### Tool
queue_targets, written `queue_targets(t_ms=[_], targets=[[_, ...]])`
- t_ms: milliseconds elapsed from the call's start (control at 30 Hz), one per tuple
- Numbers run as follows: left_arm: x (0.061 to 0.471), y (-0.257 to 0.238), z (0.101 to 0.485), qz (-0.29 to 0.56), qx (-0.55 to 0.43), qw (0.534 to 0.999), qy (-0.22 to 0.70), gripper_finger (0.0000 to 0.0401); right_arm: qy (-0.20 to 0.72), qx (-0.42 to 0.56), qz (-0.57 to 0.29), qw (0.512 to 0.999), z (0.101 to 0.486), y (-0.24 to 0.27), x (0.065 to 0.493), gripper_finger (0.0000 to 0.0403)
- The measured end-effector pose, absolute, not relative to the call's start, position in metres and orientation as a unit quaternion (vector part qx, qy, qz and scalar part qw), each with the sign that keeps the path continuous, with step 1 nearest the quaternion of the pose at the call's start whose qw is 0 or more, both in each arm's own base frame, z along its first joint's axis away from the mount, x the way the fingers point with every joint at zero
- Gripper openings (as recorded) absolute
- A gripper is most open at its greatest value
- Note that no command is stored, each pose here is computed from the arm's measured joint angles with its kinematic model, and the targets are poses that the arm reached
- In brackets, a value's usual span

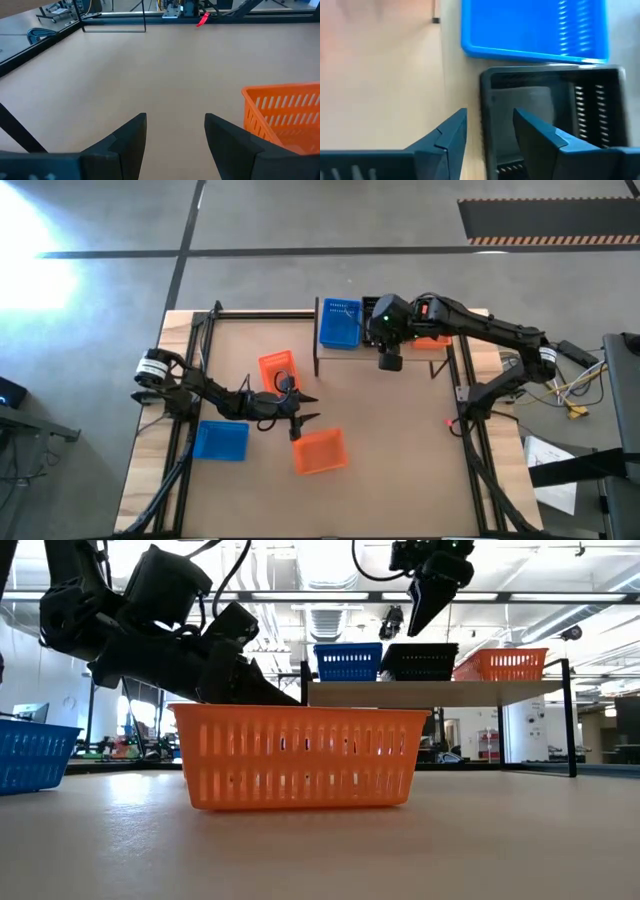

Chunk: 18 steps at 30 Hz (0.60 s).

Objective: Stack baskets on shelf by color
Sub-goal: Stack the black bin on top of the black bins on the shelf

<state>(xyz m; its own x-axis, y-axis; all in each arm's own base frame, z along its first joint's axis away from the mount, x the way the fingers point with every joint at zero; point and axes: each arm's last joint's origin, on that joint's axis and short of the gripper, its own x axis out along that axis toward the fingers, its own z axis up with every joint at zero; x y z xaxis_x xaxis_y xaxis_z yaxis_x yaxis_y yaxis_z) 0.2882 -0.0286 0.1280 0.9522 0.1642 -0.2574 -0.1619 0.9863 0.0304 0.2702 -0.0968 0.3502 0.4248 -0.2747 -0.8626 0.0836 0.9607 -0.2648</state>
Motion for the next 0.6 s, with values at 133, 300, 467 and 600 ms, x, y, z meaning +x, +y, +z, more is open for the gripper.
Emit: queue_targets(t_ms=[133,300,467,600], targets=[[0.288,-0.029,0.128,0.082,0.004,0.988,0.130,0.0185,0.545,-0.089,-0.105,0.827,0.338,-0.099,0.273,0.0164],[0.288,-0.029,0.128,0.081,0.004,0.988,0.130,0.0185,0.572,-0.090,-0.092,0.810,0.322,-0.100,0.278,0.0150],[0.288,-0.031,0.128,0.079,0.004,0.988,0.130,0.0185,0.575,-0.090,-0.091,0.808,0.320,-0.100,0.278,0.0088],[0.288,-0.031,0.128,0.079,0.004,0.988,0.130,0.0185,0.586,-0.083,-0.089,0.801,0.324,-0.098,0.270,0.0025]])
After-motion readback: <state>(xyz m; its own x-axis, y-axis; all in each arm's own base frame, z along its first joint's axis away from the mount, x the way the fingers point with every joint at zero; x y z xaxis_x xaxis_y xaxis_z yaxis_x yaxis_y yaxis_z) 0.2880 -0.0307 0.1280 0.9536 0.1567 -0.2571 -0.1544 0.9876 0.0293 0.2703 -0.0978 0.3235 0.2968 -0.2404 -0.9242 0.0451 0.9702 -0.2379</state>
